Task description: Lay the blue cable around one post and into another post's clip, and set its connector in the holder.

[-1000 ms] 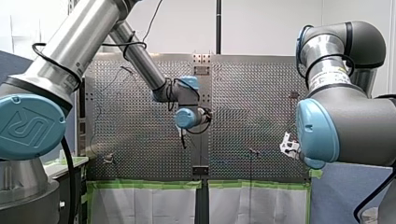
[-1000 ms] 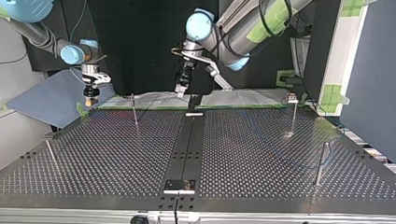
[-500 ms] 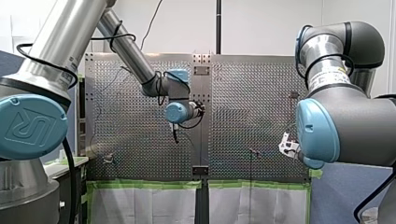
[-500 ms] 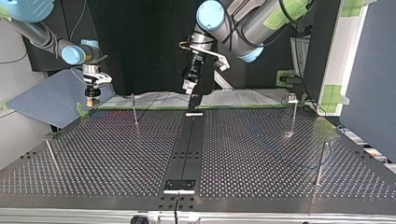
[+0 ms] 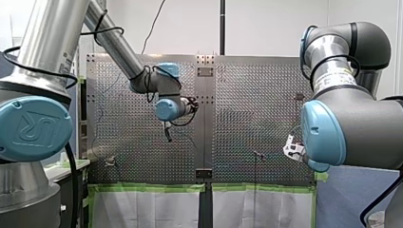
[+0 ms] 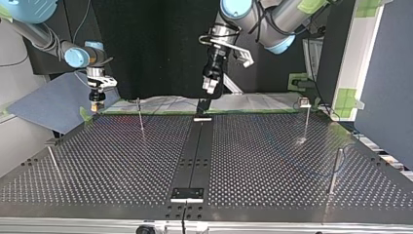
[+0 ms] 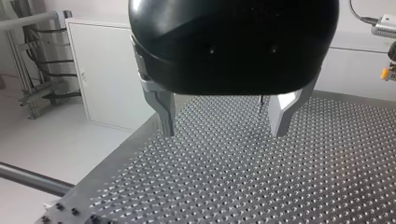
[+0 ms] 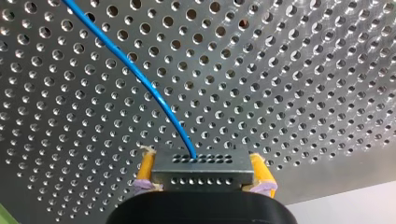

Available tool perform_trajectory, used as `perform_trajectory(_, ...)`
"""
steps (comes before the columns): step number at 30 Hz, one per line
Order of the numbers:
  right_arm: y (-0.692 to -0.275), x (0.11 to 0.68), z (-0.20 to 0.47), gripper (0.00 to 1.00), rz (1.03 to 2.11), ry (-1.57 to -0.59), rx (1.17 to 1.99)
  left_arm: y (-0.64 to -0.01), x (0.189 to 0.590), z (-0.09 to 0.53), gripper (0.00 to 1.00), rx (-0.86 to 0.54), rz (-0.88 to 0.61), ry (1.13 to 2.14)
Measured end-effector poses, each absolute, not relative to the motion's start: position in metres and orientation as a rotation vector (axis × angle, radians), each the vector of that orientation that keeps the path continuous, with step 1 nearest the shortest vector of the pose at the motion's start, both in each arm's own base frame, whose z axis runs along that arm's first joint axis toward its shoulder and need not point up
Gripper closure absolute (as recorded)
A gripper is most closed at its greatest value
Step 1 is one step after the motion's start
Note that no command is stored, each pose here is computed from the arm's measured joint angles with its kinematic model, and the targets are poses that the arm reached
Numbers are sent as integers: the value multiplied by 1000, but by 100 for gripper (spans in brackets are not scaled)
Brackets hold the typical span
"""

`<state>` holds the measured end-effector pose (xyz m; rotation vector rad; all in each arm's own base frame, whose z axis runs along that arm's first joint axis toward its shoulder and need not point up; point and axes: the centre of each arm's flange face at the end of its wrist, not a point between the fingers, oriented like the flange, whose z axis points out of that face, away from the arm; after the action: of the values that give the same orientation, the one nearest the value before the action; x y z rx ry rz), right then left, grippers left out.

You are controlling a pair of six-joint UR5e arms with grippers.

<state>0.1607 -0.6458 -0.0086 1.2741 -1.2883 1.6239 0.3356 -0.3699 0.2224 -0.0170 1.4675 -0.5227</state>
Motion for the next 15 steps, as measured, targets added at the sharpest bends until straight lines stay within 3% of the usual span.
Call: perform_trajectory(15, -646, 162, -8, 100, 1621, -1287, 1279, -332, 298, 192, 0, 28, -465, 1551)
